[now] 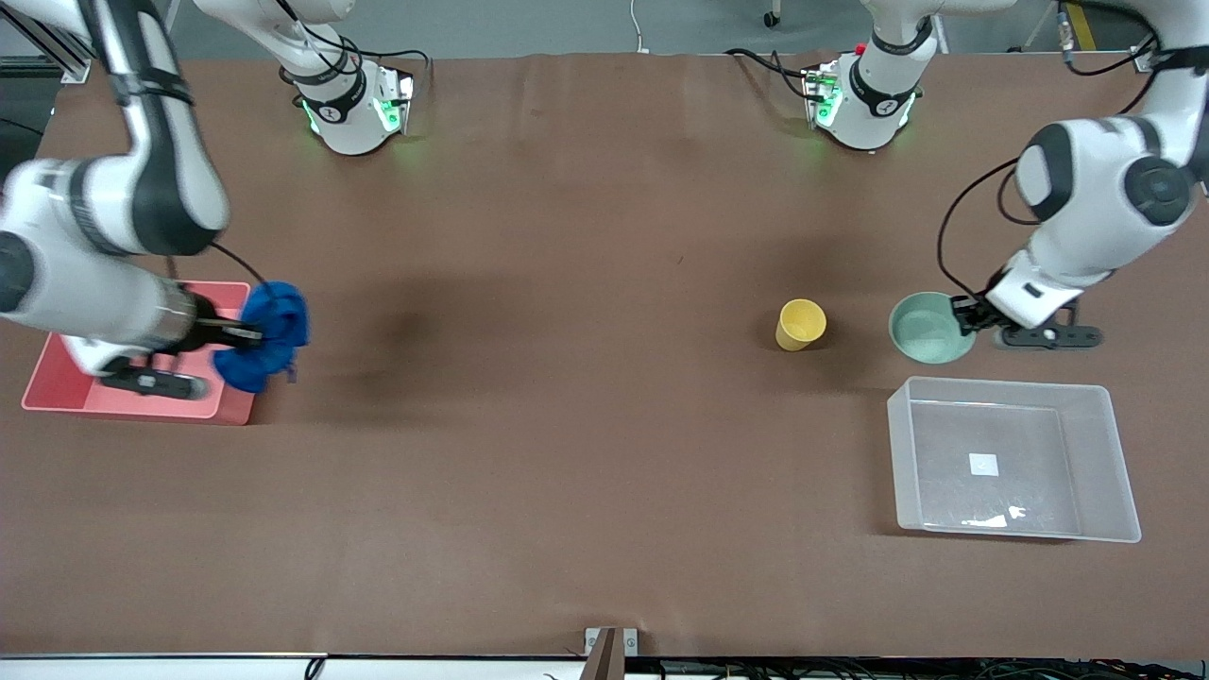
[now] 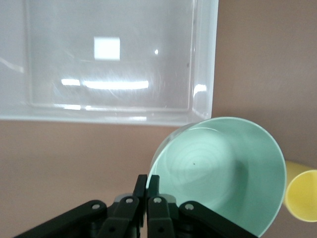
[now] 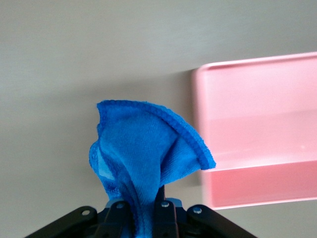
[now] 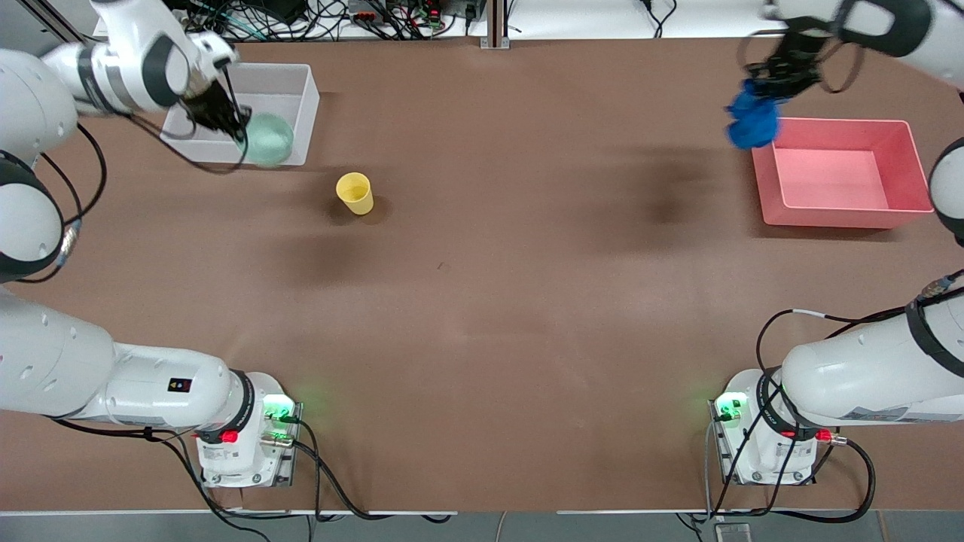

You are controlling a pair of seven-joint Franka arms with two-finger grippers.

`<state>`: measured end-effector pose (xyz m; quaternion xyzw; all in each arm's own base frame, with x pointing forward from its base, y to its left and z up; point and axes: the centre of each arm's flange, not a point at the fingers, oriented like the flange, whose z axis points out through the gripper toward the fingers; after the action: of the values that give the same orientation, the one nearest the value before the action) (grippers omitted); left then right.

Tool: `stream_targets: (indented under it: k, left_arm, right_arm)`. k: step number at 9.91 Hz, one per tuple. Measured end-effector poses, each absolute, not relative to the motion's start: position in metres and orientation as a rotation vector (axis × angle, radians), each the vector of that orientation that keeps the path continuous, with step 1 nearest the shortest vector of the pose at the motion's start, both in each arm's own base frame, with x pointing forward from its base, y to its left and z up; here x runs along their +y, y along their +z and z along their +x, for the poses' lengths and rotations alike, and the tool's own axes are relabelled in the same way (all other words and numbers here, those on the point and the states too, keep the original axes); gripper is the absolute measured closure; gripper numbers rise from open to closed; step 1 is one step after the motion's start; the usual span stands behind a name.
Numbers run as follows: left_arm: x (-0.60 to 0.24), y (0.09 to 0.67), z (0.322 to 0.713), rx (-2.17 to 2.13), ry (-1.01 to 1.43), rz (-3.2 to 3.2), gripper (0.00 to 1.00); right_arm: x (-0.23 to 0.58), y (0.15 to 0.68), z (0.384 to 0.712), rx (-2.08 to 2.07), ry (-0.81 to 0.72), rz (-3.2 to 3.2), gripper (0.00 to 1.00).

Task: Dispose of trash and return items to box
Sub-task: 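Carry the cloth into the pink bin while the left gripper carries the bowl, then release the cloth in the pink bin while the left gripper releases the bowl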

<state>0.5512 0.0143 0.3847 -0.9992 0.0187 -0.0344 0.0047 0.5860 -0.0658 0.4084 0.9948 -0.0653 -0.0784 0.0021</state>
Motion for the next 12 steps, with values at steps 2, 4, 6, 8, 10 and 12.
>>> stream_targets:
  k: [2,4,6,8,10,12]
  left_arm:
    - [0.018,0.383,0.607,0.074,-0.136,-3.106,0.96]
    - [0.035,0.346,0.669,0.058,-0.152,-3.105,0.96]
    - [0.069,0.315,0.706,0.040,-0.173,-3.116,0.96]
    - [0.088,0.273,0.711,-0.023,-0.142,-3.152,0.96]
    - [0.087,0.238,0.709,-0.029,-0.100,-3.150,0.94]
    - [0.088,0.223,0.706,-0.031,-0.069,-3.148,0.93]
  right_arm:
    - [-0.174,0.393,0.569,-0.100,-0.203,3.119,0.84]
    - [-0.234,0.356,0.550,0.024,-0.160,3.098,0.84]
    - [-0.244,0.310,0.534,0.058,-0.162,3.089,0.84]
    - [-0.235,0.262,0.520,0.076,-0.165,3.077,0.84]
    - [-0.230,0.237,0.517,0.092,-0.197,3.070,0.72]
    - [-0.221,0.232,0.523,0.121,-0.191,3.067,0.44]
